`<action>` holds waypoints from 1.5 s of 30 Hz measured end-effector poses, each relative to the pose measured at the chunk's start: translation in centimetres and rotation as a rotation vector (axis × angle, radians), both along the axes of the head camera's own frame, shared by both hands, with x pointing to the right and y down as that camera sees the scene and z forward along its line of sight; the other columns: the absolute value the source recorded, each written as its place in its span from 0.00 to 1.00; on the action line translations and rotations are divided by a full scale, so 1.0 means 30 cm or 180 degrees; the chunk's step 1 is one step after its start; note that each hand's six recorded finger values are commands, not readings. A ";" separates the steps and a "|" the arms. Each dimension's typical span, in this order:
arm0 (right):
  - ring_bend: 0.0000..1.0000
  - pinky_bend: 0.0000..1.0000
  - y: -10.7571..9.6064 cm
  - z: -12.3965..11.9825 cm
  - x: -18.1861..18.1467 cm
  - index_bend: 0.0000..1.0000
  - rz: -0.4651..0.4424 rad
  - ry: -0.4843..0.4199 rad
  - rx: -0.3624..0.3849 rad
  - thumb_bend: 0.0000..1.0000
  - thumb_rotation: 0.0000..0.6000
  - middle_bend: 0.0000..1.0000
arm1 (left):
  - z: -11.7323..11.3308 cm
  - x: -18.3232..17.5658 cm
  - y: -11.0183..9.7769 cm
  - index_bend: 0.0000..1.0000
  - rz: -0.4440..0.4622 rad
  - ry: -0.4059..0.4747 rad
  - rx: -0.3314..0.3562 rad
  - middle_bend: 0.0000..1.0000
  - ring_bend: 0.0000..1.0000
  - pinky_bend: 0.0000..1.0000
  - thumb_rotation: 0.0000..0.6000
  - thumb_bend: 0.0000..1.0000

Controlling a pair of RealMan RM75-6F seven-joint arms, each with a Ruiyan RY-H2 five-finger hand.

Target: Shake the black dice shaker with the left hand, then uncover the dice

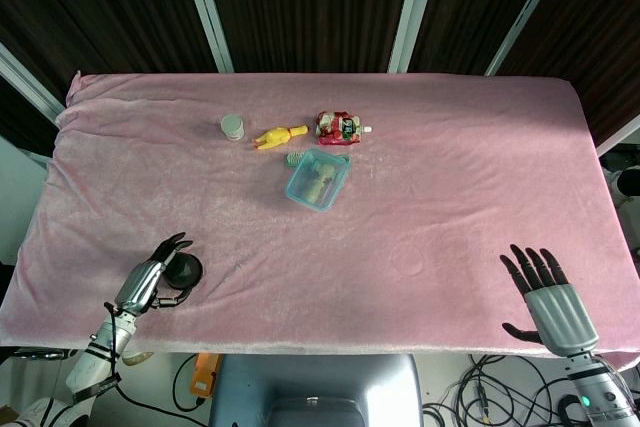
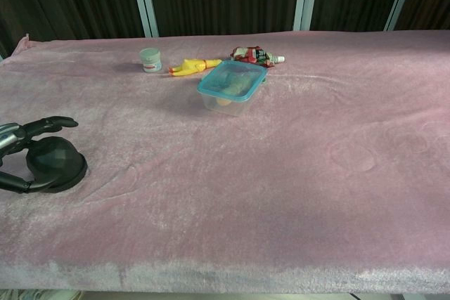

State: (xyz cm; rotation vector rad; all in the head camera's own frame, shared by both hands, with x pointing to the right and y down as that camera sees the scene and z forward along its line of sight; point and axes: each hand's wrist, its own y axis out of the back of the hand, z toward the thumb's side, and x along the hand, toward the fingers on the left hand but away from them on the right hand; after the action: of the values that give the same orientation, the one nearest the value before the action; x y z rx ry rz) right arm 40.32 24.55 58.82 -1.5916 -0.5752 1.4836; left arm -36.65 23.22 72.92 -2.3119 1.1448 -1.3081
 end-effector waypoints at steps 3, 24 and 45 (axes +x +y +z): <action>0.00 0.15 0.000 0.001 0.000 0.00 -0.0001 0.0005 -0.0005 0.14 1.00 0.00 | -0.001 -0.003 -0.002 0.12 0.0018 -0.0034 0.0014 0.01 0.00 0.23 1.00 0.33; 0.00 0.15 -0.001 0.005 0.000 0.00 -0.0012 0.0022 -0.0036 0.14 1.00 0.00 | -0.049 -0.005 -0.019 0.31 0.0252 -0.0414 0.0295 0.18 0.22 0.33 1.00 0.34; 0.00 0.15 0.002 0.009 0.000 0.00 -0.0024 0.0042 -0.0047 0.14 1.00 0.00 | -0.119 0.006 -0.030 0.35 0.0324 -0.0434 0.0617 0.26 0.35 0.54 1.00 0.34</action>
State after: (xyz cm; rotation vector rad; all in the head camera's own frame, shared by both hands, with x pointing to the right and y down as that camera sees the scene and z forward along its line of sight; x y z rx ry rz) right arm 40.33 24.62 59.09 -1.5926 -0.5516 1.4948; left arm -36.46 22.33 69.35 -2.0807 1.0464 -1.2383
